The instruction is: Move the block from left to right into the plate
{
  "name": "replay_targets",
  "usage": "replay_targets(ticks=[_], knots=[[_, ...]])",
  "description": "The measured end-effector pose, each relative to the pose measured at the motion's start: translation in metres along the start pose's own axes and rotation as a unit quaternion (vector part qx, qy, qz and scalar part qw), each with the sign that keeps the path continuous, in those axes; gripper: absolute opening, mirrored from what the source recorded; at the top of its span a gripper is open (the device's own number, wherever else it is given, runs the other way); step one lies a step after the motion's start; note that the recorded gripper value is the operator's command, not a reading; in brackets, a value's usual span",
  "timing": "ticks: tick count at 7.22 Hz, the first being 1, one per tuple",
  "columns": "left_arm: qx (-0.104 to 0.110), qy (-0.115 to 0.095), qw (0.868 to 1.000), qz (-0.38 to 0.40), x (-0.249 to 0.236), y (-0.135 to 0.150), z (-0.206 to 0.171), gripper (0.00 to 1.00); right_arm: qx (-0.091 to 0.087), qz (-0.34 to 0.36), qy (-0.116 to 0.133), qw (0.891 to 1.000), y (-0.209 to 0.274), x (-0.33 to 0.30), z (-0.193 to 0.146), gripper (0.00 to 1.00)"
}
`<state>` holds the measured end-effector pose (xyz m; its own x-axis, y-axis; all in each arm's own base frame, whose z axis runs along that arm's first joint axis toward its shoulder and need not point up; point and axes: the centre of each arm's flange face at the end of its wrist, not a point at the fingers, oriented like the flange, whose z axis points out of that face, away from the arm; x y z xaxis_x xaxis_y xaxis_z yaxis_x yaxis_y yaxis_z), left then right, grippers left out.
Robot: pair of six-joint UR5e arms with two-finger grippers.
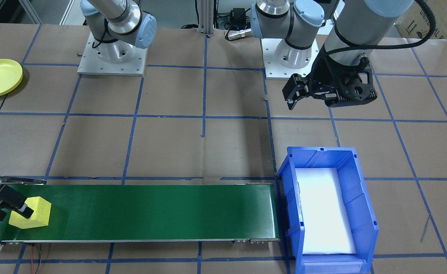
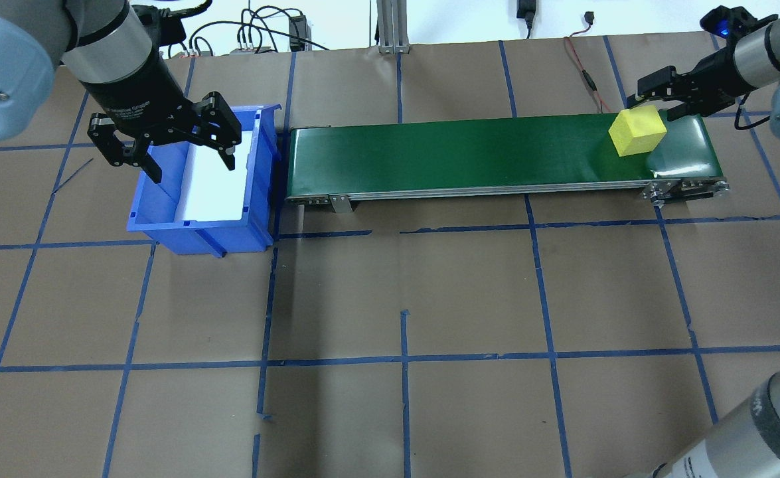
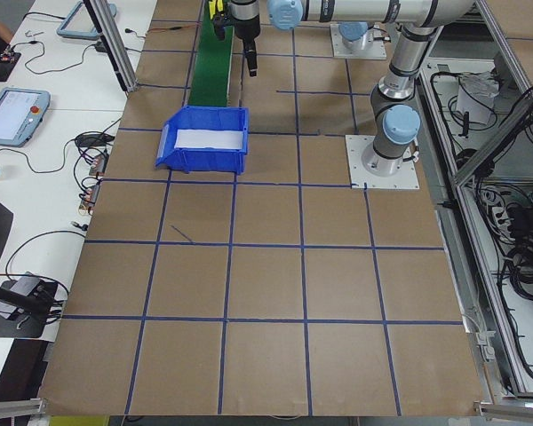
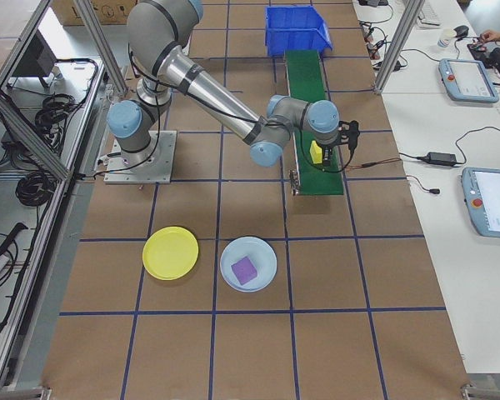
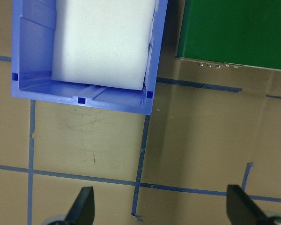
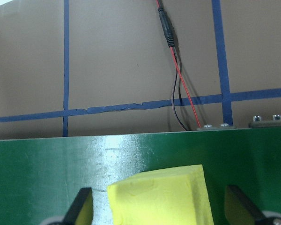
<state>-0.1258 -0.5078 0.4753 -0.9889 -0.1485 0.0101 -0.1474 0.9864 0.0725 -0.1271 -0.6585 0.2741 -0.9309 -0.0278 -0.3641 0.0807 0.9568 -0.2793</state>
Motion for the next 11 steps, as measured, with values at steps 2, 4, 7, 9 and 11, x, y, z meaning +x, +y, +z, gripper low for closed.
replay_targets(ticks=[2, 4, 7, 9, 11], knots=[[0.0, 0.001, 1.0, 0.0, -0.001, -0.001, 0.0, 1.0, -0.024, -0.045, 0.026, 0.998, 0.006, 0.011, 0.014, 0.26], [0.0, 0.001, 1.0, 0.0, -0.001, -0.001, 0.0, 1.0, -0.051, -0.054, 0.087, 0.993, 0.009, 0.023, 0.007, 0.21], [-0.001, 0.001, 1.0, 0.0, -0.001, -0.001, 0.001, 1.0, -0.061, -0.051, 0.157, 0.984, 0.034, 0.077, -0.065, 0.24], [-0.001, 0.001, 1.0, 0.0, -0.001, -0.001, 0.001, 1.0, -0.096, -0.002, 0.145, 0.985, 0.121, 0.138, -0.128, 0.27], [-0.001, 0.001, 1.0, 0.0, -0.002, -0.001, 0.001, 1.0, -0.107, 0.046, 0.154, 0.981, 0.212, 0.161, -0.164, 0.35]])
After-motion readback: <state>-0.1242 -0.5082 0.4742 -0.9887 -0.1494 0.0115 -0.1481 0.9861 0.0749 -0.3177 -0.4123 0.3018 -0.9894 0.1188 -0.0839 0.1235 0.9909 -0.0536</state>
